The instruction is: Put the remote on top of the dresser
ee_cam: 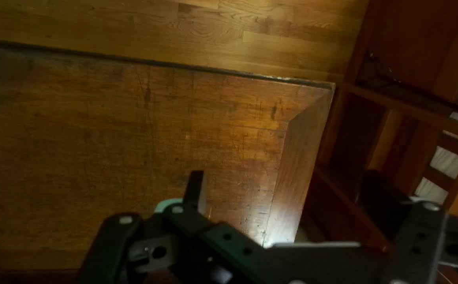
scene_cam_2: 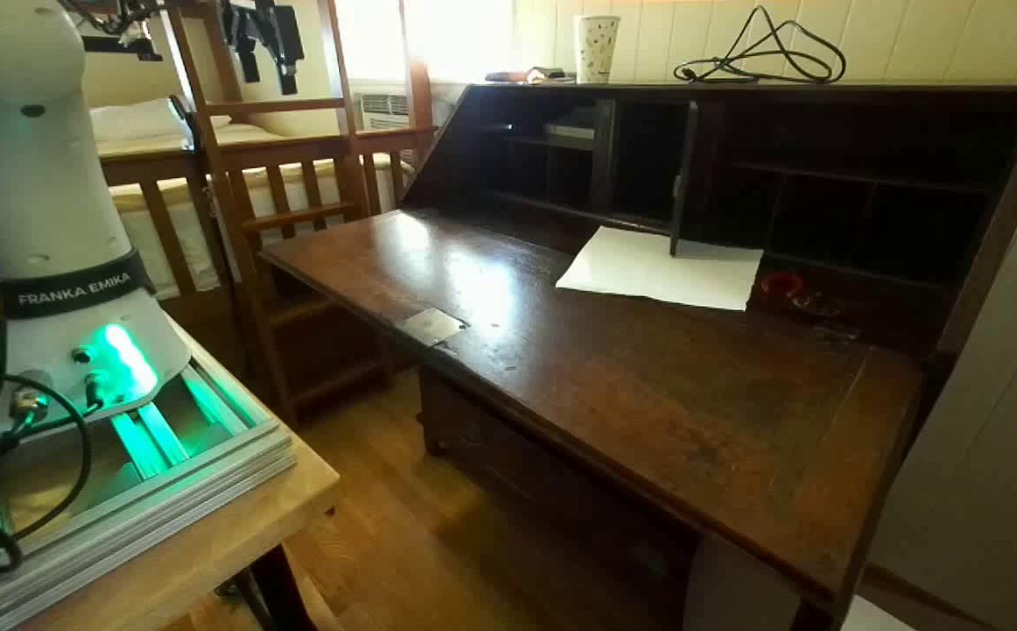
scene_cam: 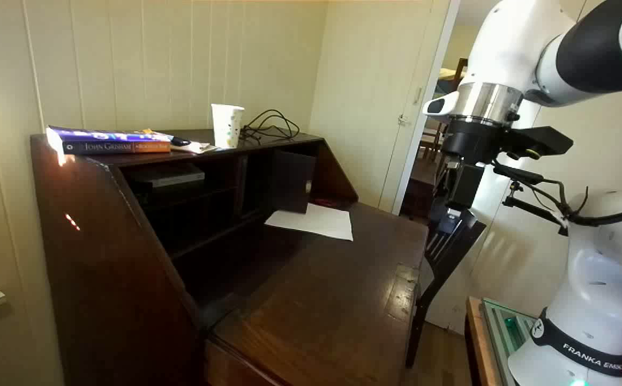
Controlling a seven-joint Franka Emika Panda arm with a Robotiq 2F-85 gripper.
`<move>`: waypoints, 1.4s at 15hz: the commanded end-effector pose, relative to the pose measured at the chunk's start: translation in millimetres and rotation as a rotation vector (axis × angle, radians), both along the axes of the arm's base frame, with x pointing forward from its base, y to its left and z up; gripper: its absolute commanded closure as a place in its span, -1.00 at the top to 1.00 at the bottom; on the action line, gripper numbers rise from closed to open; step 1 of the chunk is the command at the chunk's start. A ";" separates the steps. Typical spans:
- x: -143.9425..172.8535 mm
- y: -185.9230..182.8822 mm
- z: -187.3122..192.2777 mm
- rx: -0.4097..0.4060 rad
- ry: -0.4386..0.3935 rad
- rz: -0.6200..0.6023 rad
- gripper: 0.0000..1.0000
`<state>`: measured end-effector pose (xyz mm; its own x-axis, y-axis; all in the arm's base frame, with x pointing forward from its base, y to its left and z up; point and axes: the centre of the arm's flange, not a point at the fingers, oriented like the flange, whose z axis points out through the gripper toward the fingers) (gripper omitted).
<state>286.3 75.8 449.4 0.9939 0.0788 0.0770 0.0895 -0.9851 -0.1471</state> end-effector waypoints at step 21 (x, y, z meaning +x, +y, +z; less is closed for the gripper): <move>102.0 26.3 11.7 -0.011 -0.558 -0.018 1.00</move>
